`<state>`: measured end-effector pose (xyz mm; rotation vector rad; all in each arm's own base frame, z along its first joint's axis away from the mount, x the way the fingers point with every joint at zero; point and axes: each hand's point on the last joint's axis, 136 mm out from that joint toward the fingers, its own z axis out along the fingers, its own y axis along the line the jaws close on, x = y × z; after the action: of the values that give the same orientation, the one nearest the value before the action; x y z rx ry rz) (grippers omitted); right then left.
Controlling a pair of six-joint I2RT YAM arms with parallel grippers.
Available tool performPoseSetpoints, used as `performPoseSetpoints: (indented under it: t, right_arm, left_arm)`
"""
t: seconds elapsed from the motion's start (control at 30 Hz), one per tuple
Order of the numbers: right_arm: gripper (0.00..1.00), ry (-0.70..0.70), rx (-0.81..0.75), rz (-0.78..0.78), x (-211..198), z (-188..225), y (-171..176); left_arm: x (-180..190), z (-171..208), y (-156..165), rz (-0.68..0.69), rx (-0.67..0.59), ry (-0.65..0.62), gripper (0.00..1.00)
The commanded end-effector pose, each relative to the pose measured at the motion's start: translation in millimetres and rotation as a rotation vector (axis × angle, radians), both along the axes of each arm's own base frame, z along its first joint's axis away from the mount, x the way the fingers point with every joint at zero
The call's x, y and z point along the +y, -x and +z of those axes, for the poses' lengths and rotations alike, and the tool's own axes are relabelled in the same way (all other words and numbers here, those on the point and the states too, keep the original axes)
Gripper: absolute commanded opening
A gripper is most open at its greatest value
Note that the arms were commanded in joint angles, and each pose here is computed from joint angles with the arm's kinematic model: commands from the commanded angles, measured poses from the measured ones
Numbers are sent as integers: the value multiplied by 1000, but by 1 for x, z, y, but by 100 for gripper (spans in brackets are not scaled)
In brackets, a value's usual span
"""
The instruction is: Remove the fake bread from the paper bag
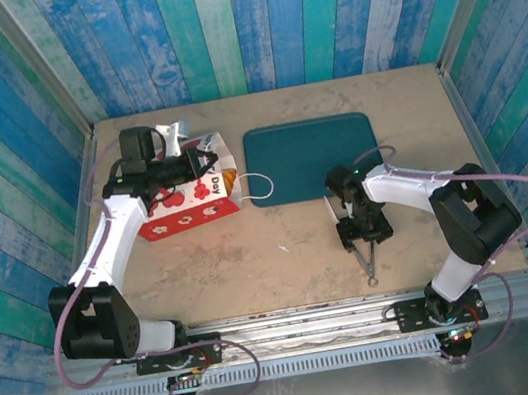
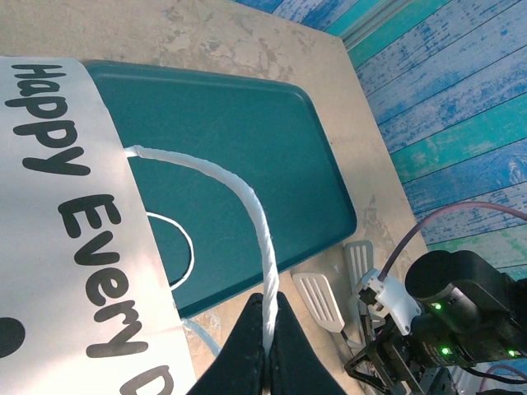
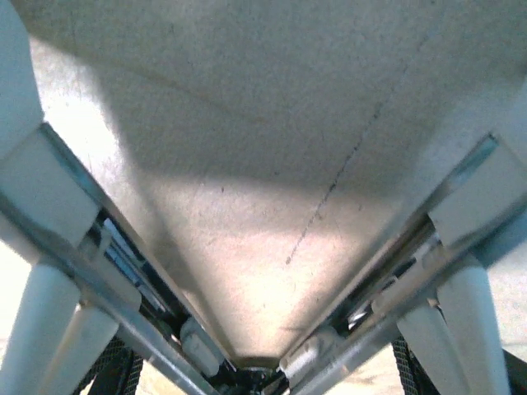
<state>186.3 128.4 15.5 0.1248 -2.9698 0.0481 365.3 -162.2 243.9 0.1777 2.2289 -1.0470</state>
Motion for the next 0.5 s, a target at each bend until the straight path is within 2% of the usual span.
performPoseSetpoints:
  t: [0.0,0.23,0.33,0.47]
  right_arm:
    - [77,29,27,6,-4,-9,1]
    - [76,-45,73,-26,8,-6,13]
    - [77,-57,69,-37,7,2,16]
    - [77,-44,84,-45,2,-7,19]
  left_arm:
    - [-1,10,6,-10,-29,-7,5]
    - [-1,12,7,-8,-33,-4,5]
    - [0,13,8,-7,-34,-4,5]
    - [0,11,8,-1,-34,-6,5]
